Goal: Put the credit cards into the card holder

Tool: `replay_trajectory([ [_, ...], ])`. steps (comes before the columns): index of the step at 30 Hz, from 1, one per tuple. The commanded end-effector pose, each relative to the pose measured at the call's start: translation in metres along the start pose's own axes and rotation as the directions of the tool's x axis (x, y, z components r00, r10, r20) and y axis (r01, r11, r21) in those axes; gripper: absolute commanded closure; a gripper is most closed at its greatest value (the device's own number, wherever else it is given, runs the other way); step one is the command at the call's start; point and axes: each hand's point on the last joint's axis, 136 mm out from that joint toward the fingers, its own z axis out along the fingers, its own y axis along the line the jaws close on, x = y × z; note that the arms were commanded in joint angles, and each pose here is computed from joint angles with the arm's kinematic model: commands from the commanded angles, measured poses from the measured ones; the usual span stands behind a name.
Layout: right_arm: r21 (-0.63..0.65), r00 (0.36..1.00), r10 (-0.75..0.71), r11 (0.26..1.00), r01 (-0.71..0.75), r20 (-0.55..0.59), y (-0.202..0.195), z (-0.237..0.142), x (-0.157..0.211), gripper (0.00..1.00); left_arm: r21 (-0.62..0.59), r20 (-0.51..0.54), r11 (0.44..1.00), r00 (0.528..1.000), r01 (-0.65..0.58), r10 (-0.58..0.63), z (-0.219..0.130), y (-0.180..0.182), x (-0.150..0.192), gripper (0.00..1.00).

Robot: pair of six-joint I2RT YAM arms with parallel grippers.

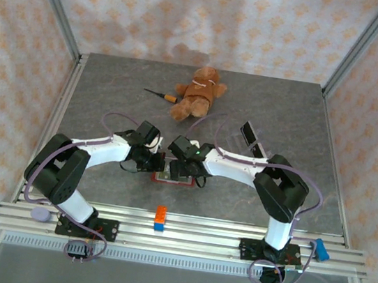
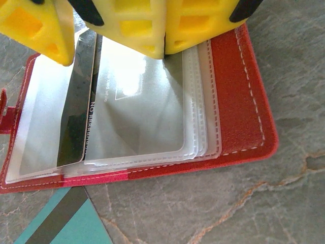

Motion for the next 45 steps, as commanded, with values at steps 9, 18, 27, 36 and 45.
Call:
replay_trajectory([
  [9, 0.038, 1.0, 0.03, 0.999, -0.029, -0.002, -0.003, 0.023, 0.002, 0.02, -0.091, -0.031, 0.995, 0.998, 0.046, -0.049, 0.005, 0.027, 0.013, 0.95],
  [18, 0.091, 1.0, 0.008, 0.996, -0.008, 0.002, -0.02, 0.016, 0.01, 0.09, -0.096, -0.03, 0.994, 0.998, 0.047, -0.05, 0.003, 0.029, 0.013, 0.96],
  [27, 0.119, 0.999, 0.012, 0.993, -0.016, 0.03, -0.026, 0.009, 0.005, 0.11, -0.097, -0.03, 0.994, 0.998, 0.047, -0.05, 0.002, 0.029, 0.013, 0.96],
  [36, 0.077, 0.998, 0.01, 0.997, -0.014, 0.058, -0.015, -0.005, -0.009, 0.11, -0.093, -0.023, 0.994, 0.998, 0.048, -0.05, 0.0, 0.028, 0.011, 0.96],
  [45, 0.054, 0.997, 0.011, 0.998, -0.015, 0.072, -0.004, -0.004, -0.022, 0.09, -0.091, -0.019, 0.995, 0.998, 0.05, -0.052, -0.001, 0.026, 0.009, 0.96],
])
